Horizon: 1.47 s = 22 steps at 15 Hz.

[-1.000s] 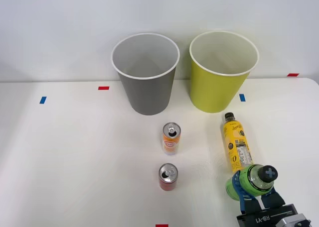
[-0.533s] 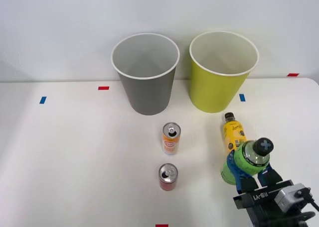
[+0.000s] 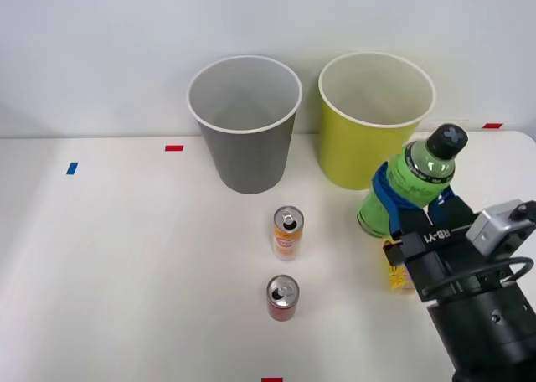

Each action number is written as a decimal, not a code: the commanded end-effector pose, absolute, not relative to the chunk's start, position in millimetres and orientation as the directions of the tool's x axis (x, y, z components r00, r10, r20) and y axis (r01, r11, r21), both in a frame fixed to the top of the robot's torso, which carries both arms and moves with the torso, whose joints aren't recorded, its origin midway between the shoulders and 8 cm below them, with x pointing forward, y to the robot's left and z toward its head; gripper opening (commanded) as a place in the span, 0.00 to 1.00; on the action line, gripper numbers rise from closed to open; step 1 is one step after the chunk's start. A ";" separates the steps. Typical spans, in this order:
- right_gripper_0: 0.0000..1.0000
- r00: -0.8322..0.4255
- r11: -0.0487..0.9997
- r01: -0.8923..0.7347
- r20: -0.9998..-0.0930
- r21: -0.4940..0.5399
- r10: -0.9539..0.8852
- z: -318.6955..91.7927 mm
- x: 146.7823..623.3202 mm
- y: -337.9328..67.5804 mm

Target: Put cans in the gray bin, plastic bottles in the light green bin

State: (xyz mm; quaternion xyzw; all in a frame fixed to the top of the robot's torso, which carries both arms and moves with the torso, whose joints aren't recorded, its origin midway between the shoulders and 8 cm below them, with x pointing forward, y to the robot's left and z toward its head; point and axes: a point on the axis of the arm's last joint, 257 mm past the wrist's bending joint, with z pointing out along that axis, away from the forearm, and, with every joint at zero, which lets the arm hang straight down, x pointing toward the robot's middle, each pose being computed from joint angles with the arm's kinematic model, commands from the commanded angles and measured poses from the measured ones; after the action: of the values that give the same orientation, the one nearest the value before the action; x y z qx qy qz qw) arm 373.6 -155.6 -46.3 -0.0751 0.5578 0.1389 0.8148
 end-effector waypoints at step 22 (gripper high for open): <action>0.00 0.307 0.974 -0.205 -0.939 0.093 0.154 65.7 574.3 -172.9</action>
State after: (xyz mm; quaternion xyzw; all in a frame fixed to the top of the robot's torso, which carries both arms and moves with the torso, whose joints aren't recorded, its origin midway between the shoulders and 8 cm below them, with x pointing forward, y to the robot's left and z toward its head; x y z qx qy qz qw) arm 565.0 -171.6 64.4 -0.0205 0.5764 0.1175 0.8084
